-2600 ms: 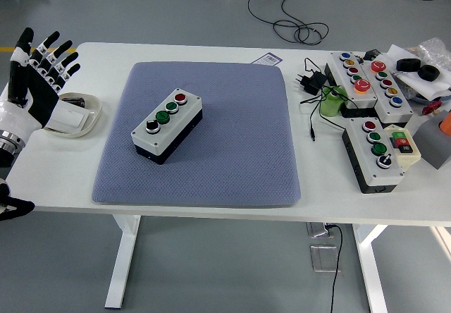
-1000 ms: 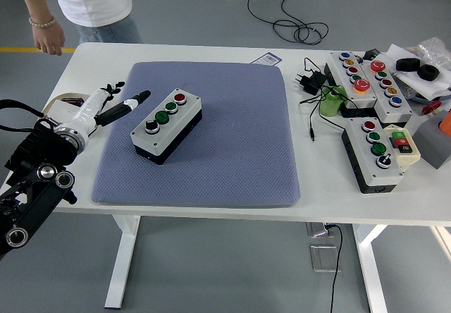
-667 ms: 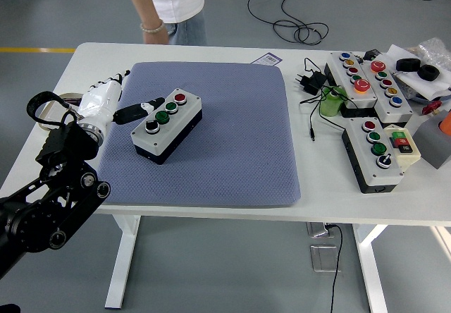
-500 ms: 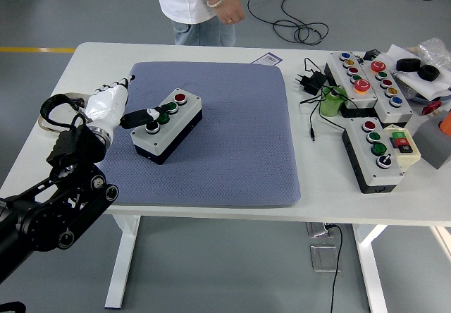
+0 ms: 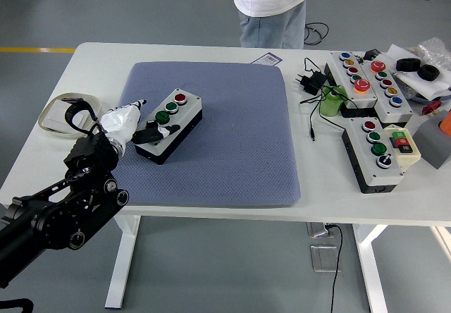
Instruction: Pick up the button,place it on the desk,press the button,press the button
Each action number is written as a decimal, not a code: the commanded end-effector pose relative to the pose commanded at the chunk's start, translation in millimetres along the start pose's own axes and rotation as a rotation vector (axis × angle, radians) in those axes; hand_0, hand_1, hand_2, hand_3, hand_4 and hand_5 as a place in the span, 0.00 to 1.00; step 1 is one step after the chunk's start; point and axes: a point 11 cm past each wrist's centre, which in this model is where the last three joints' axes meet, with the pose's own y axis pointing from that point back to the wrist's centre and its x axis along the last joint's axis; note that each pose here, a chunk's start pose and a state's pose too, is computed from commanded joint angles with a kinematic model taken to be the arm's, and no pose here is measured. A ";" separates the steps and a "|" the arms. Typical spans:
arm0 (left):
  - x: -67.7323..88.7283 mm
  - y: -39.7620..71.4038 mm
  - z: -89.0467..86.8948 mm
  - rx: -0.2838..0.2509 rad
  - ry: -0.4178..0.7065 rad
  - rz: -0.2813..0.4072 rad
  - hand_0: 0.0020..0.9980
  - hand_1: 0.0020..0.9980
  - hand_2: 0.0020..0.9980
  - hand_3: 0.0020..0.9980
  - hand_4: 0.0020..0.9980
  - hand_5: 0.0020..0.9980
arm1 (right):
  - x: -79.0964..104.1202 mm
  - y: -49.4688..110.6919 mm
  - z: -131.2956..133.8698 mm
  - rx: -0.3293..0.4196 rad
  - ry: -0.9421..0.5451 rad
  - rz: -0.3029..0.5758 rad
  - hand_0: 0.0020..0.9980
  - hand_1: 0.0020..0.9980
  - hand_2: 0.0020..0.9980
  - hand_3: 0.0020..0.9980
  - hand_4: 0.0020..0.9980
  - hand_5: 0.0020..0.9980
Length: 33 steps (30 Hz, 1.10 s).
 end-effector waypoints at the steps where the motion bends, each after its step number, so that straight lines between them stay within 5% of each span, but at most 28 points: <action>1: -0.3 -0.2 1.7 -0.001 -0.004 -0.001 1.00 1.00 1.00 1.00 1.00 0.89 | 0.0 0.0 -0.1 0.000 0.000 0.000 0.64 0.51 0.55 0.59 0.23 0.36; 13: -2.0 -1.1 27.1 -0.013 -0.037 -0.020 0.98 1.00 1.00 1.00 1.00 0.83 | -0.8 0.4 -0.8 0.001 0.003 0.000 0.64 0.51 0.55 0.59 0.23 0.36; 14: -3.9 -2.6 29.9 -0.006 -0.060 -0.034 0.97 0.99 0.99 1.00 1.00 0.77 | -1.0 0.5 -1.1 0.002 0.002 0.000 0.64 0.51 0.55 0.59 0.24 0.36; 19: 3.3 -12.7 32.3 0.026 -0.122 -0.034 0.97 0.99 0.99 1.00 1.00 0.77 | -1.2 1.6 -5.4 0.011 0.000 -0.003 0.64 0.51 0.55 0.59 0.24 0.36; 20: 3.9 -13.2 32.3 0.027 -0.123 -0.033 0.96 0.97 0.96 1.00 1.00 0.69 | -1.2 1.6 -5.6 0.011 0.000 -0.003 0.64 0.51 0.55 0.59 0.24 0.36; 26: 8.4 -17.5 34.4 0.035 -0.164 -0.035 0.96 0.97 0.96 1.00 1.00 0.69 | 2.1 1.0 -5.6 0.012 -0.002 0.002 0.64 0.51 0.55 0.59 0.24 0.36; 27: 7.6 -17.6 34.4 0.036 -0.169 -0.038 0.87 0.93 0.92 1.00 1.00 0.58 | 2.6 0.9 -5.3 0.011 -0.001 0.004 0.64 0.51 0.55 0.59 0.24 0.36; 31: 1.4 -16.9 34.8 0.035 -0.195 -0.059 0.87 0.93 0.92 1.00 1.00 0.58 | 4.4 0.2 -3.6 0.008 0.003 0.009 0.64 0.51 0.55 0.59 0.24 0.36; 32: 0.4 -16.8 34.8 0.035 -0.195 -0.062 0.64 0.79 0.82 0.98 0.94 0.31 | 4.3 0.1 -3.4 0.008 0.003 0.009 0.64 0.51 0.55 0.59 0.23 0.36; 33: -0.4 -16.8 34.5 0.036 -0.195 -0.064 0.64 0.79 0.82 0.98 0.94 0.31 | 4.3 0.1 -3.3 0.007 0.003 0.009 0.64 0.51 0.55 0.59 0.23 0.36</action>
